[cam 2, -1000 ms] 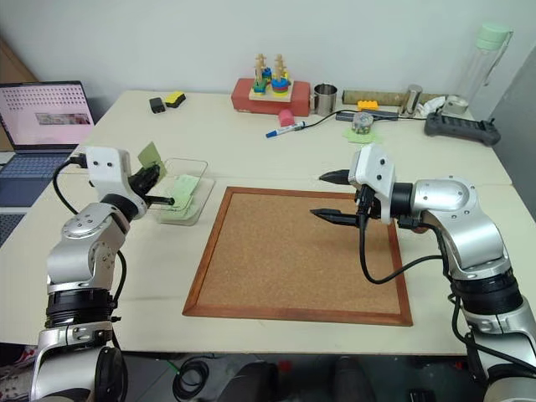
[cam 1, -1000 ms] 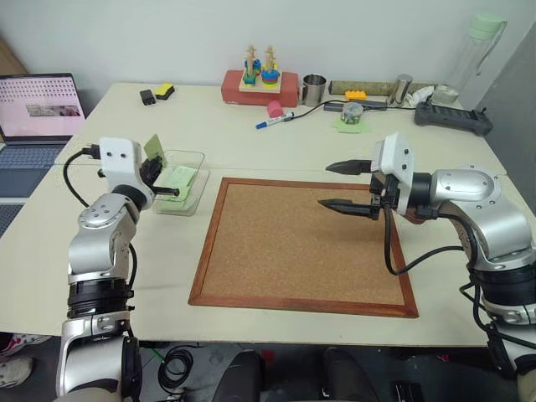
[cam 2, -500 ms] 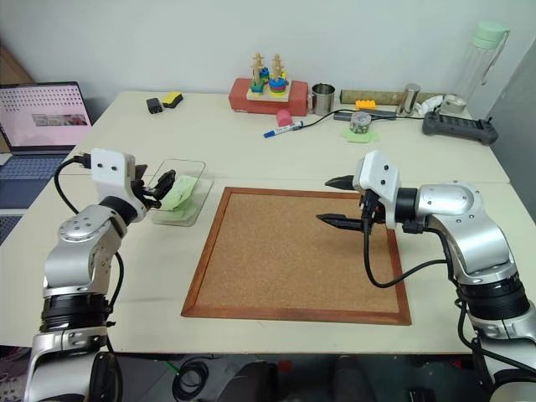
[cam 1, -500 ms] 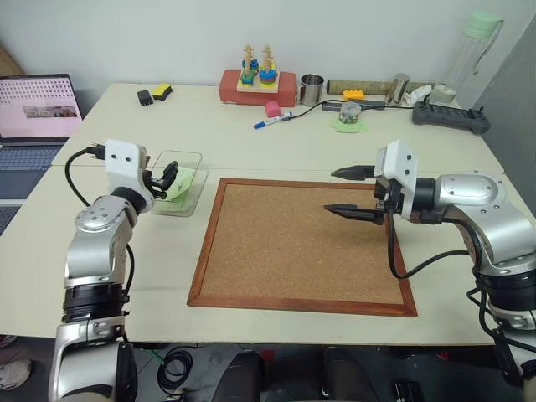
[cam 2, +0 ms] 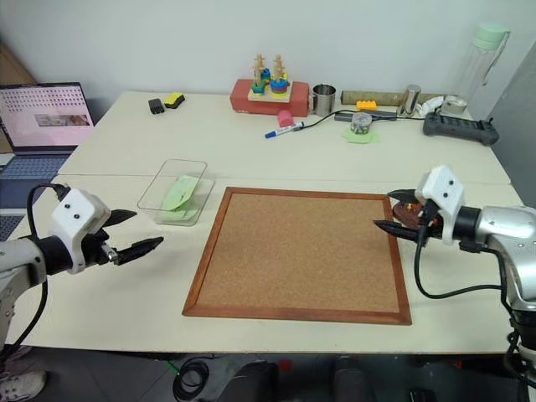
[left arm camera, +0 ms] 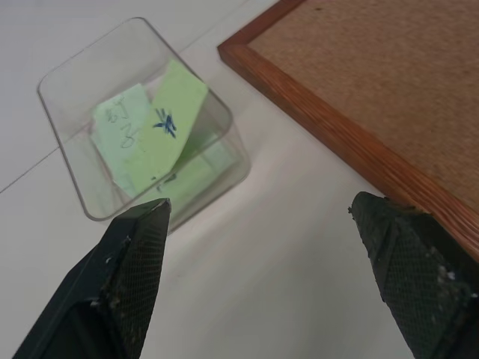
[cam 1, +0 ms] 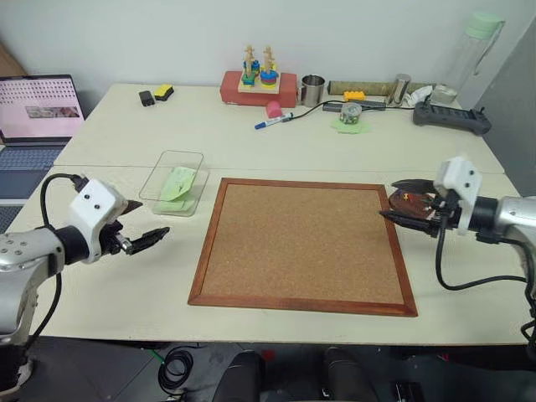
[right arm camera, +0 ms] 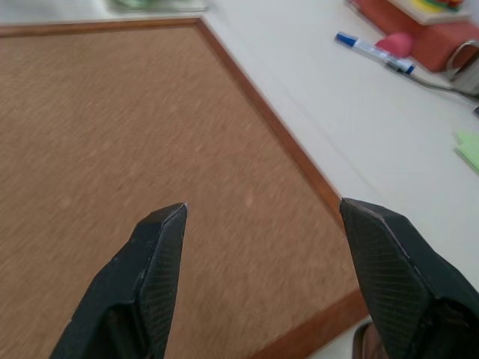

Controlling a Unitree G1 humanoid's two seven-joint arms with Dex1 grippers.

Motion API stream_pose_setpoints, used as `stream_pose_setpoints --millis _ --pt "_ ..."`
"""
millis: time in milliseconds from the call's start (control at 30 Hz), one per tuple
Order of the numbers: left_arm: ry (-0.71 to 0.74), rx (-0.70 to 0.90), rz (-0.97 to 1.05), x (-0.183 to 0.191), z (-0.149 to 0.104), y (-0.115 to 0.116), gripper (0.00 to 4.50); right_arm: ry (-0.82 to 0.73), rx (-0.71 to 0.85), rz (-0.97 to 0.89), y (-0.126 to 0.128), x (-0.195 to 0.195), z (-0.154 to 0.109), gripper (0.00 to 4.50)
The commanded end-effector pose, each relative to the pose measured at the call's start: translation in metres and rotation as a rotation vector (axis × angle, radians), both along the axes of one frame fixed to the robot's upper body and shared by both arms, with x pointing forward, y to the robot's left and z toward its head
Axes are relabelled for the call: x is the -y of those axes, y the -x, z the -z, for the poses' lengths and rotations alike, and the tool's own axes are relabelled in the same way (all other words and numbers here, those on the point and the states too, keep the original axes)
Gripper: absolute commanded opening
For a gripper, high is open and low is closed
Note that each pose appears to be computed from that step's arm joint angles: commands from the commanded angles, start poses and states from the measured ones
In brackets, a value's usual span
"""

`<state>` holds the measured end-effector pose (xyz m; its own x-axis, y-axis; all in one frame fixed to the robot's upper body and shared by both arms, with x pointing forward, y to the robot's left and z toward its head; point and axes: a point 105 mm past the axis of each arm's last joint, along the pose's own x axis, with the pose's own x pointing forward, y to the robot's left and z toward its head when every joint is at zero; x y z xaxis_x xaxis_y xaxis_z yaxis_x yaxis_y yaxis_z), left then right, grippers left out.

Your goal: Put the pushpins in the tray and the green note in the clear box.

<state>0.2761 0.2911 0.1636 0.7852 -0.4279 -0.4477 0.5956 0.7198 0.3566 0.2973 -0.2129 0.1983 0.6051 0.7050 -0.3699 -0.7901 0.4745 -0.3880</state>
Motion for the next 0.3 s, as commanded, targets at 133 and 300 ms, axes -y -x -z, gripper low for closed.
stream_pose_setpoints --millis 133,300 --pt "0.012 0.023 0.052 0.001 -0.017 0.010 4.08 0.088 -0.039 0.049 0.014 0.035 -0.010 3.37" --pt "0.024 0.047 0.053 0.002 -0.020 0.008 4.08 0.084 -0.035 0.054 0.011 0.036 -0.010 3.37"
